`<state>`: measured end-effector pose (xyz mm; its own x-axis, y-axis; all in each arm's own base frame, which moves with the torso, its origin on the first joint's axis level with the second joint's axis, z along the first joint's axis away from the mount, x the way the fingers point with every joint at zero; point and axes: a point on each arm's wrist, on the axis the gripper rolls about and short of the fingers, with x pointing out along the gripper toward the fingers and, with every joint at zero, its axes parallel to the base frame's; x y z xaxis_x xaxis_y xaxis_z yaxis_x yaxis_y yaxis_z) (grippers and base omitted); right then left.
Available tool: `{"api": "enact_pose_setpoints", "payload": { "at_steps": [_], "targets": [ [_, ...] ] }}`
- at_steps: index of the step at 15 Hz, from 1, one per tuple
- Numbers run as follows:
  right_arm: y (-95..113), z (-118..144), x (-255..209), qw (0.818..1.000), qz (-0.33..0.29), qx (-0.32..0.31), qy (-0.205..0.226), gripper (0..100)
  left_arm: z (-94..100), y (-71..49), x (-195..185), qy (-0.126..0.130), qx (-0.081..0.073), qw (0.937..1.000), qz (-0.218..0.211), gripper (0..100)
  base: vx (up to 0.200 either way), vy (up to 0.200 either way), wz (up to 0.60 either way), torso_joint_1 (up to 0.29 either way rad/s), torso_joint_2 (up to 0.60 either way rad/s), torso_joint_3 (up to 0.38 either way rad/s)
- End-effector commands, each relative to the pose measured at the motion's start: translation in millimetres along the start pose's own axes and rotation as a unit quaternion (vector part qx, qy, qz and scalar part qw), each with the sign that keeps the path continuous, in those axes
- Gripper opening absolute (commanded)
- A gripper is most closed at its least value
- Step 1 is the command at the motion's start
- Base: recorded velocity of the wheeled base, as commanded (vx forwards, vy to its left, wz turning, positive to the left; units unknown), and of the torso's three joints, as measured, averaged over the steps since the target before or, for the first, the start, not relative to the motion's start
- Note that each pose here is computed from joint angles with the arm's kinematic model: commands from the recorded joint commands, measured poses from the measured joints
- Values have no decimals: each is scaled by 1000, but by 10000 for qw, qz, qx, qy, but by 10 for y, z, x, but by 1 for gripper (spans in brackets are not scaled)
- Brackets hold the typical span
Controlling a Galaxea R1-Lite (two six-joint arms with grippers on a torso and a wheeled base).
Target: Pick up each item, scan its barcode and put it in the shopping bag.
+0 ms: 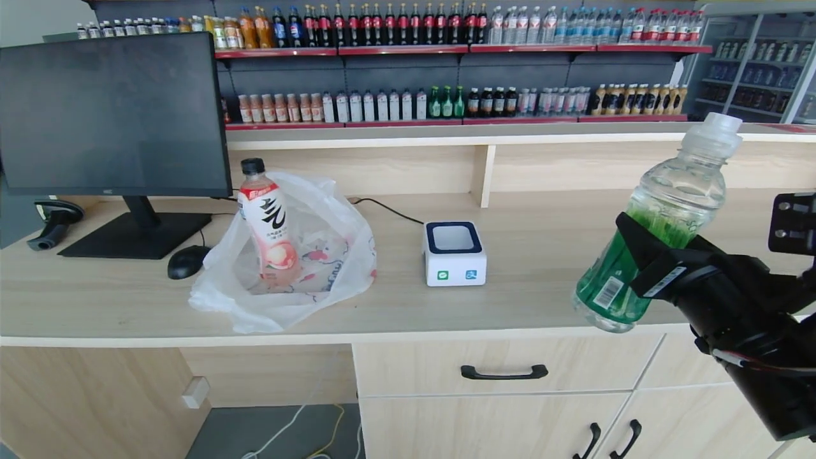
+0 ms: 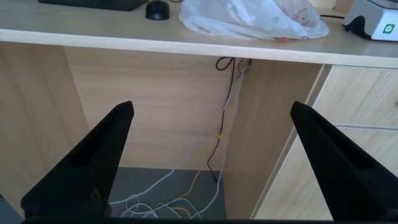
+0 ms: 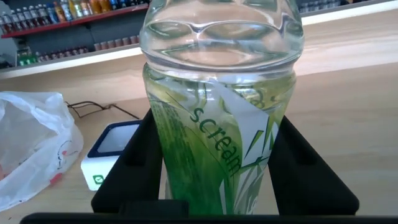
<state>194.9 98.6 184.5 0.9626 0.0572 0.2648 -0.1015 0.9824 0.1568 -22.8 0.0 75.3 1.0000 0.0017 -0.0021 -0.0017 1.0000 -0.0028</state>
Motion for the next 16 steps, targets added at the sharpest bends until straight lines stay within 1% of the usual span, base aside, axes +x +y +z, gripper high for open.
{"api": "enact_pose_setpoints", "payload": {
  "at_steps": [1,4,9,16],
  "targets": [
    [3,-1,-6,10000,15,2,3,0,0,0,0,-3,-2,10000,7,100,0,0,0,0,0,0],
    [58,-23,-51,9998,175,21,77,0,0,0,1,5,-2,10000,7,100,200,0,0,2,4,2],
    [61,-33,-52,9998,181,21,99,0,0,0,1,5,-9,10000,7,100,200,0,0,2,0,4],
    [57,-5,-63,9998,183,44,51,0,0,0,1,5,-9,10000,7,100,0,0,0,0,0,0]
  ]
}}
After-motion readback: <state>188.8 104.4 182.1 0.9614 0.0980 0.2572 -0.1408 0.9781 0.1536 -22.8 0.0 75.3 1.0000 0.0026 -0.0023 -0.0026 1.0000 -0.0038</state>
